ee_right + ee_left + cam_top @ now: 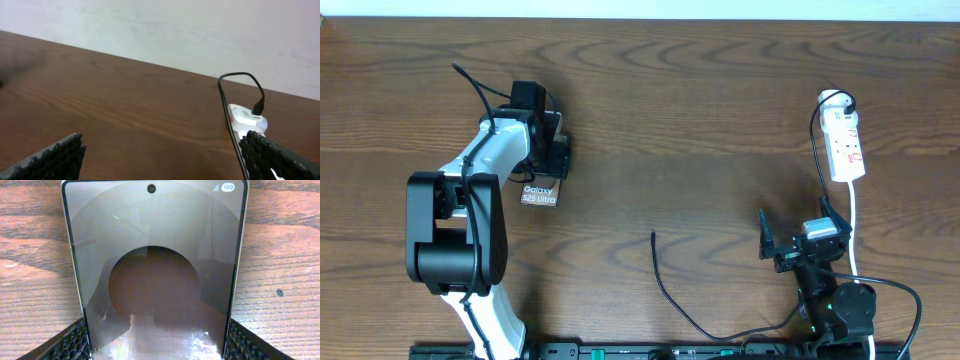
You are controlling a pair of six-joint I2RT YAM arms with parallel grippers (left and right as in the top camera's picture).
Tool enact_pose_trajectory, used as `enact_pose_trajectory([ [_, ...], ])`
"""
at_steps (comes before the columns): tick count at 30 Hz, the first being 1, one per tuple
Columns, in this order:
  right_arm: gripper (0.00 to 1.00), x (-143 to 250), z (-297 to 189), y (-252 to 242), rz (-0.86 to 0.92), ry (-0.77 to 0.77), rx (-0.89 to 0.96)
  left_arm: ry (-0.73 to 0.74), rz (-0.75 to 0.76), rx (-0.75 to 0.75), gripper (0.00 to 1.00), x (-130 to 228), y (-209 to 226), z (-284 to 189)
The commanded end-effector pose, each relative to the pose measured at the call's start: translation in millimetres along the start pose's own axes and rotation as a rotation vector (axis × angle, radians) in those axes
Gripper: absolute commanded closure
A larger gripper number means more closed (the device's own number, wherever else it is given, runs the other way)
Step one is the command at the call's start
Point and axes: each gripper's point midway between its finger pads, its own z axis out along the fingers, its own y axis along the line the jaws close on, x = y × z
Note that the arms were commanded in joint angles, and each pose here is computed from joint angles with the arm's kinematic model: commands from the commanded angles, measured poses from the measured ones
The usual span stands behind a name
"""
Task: Plug charger to phone and switch on socket
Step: 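Close the left gripper on the phone's long edges, then lift the phone with the left gripper and turn it upright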
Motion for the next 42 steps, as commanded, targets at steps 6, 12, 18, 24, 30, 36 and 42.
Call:
enact_pose_trajectory([
  [6, 0.01, 0.4, -0.3, 0.3, 0.010, 0.000, 0.002, 0.060, 0.007, -0.004, 0.32, 13.0, 1.5, 17.4],
  [12, 0.01, 0.5, -0.3, 0.3, 0.010, 0.001, 0.001, 0.060, 0.007, -0.004, 0.37, 13.1, 1.5, 17.4],
  [18, 0.01, 0.4, -0.3, 0.3, 0.010, 0.000, 0.002, 0.060, 0.007, -0.004, 0.46, 13.1, 1.5, 17.4],
  [24, 0.01, 0.4, -0.3, 0.3, 0.010, 0.000, 0.002, 0.060, 0.007, -0.004, 0.61, 13.1, 1.5, 17.4],
  [30, 0.01, 0.4, -0.3, 0.3, 0.010, 0.000, 0.002, 0.061, 0.007, -0.004, 0.92, 13.2, 1.4, 17.4],
  [36, 0.01, 0.4, -0.3, 0.3, 0.010, 0.000, 0.002, 0.057, 0.008, -0.005, 0.92, 12.3, 1.6, 16.8],
  [42, 0.01, 0.4, -0.3, 0.3, 0.010, 0.000, 0.002, -0.014, 0.009, -0.011, 0.92, -6.5, 2.7, -4.8],
])
